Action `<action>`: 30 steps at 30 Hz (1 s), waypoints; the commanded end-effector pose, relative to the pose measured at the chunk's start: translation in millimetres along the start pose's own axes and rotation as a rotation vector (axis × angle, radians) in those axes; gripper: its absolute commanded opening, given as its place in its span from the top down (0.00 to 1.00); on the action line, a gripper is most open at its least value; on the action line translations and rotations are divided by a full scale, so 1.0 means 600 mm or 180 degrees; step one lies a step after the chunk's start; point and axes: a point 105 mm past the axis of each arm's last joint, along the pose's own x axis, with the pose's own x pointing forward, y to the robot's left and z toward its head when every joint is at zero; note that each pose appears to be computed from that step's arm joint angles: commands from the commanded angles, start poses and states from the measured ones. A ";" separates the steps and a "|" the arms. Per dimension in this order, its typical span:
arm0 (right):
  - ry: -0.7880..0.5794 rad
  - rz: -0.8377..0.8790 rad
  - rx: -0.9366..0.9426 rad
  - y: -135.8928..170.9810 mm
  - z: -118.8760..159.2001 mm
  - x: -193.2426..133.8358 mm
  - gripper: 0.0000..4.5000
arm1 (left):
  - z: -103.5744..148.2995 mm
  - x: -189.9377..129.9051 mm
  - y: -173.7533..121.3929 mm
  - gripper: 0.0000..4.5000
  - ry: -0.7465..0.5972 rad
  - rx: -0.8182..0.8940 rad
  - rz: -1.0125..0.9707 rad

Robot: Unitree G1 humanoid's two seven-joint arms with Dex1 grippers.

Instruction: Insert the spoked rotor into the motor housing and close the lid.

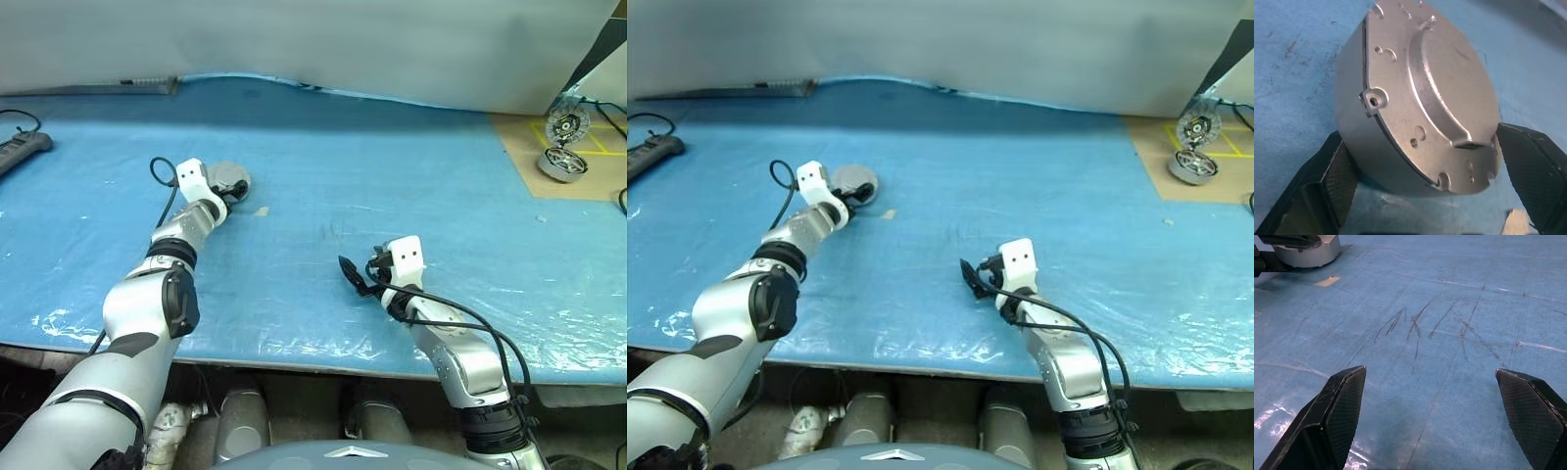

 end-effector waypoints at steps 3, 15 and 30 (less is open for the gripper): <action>-0.0237 0.0098 0.0068 0.007 0.027 -0.004 0.00 | -0.078 -0.040 0.074 0.01 0.0440 0.0542 0.0090; -0.0415 -0.0137 -0.0096 -0.014 0.023 -0.011 0.00 | -0.108 -0.129 -0.022 0.01 -0.0560 0.1926 -0.0245; -0.0688 -0.0636 -0.0501 -0.035 0.030 -0.039 0.00 | -0.076 -0.099 -0.149 0.01 -0.1129 0.1939 -0.0668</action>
